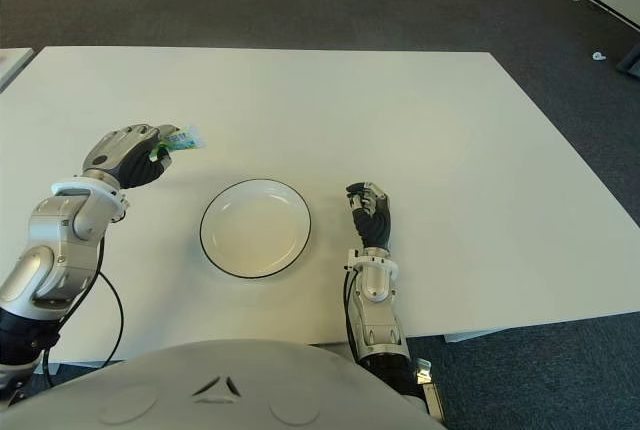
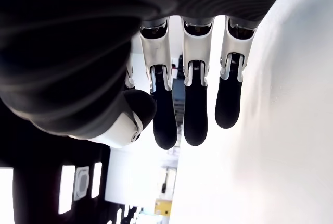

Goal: Put the toothpaste on the table into the plate.

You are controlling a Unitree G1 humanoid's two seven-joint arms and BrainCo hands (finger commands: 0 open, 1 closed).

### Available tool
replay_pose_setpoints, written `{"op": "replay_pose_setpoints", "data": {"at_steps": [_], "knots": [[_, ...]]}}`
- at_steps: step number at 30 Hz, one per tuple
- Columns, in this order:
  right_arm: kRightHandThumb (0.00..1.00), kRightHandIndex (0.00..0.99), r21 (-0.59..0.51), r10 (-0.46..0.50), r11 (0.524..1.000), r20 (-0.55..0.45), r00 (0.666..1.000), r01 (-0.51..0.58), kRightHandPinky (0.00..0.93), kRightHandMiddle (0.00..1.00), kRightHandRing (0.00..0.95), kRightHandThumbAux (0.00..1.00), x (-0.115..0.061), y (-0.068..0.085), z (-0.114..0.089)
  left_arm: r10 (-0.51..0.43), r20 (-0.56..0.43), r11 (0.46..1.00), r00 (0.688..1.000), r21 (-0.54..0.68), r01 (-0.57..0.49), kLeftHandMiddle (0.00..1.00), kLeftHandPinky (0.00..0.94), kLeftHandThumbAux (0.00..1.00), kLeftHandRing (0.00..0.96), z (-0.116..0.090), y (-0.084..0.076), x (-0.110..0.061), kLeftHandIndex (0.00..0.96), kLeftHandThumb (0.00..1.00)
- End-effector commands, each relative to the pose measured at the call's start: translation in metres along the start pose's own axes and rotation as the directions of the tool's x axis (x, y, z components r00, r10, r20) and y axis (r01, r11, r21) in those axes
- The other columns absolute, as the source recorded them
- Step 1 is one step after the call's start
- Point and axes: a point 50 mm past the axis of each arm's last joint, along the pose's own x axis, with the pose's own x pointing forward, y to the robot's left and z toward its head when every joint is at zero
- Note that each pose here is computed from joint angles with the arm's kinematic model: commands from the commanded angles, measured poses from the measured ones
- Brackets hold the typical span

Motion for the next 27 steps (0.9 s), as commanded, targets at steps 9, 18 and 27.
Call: {"op": "replay_pose_setpoints", "data": {"at_steps": [9,18,27], "knots": [[0.703,0.425,0.014,-0.005,1.000,0.017,1.000,0.005,0.414,0.439,0.419,0.733,0.003,0.002,0.001,0.045,0.167,0.998,0.985,-0.045,-0.038,0.854,0.856,0.701,0.849,0.031,0.009,-0.005,0.442,0.730],[0.703,0.425,0.012,-0.004,1.000,0.025,1.000,0.004,0.416,0.444,0.426,0.733,0.003,0.003,0.001,-0.018,0.317,0.999,0.948,-0.028,0.029,0.848,0.851,0.702,0.845,0.056,0.000,-0.007,0.442,0.731],[0.703,0.425,0.017,-0.002,1.000,0.034,0.999,0.001,0.425,0.455,0.434,0.733,0.003,0.003,0.002,-0.101,0.458,0.995,0.883,0.051,0.087,0.848,0.838,0.703,0.842,0.070,-0.010,-0.007,0.441,0.727]]}}
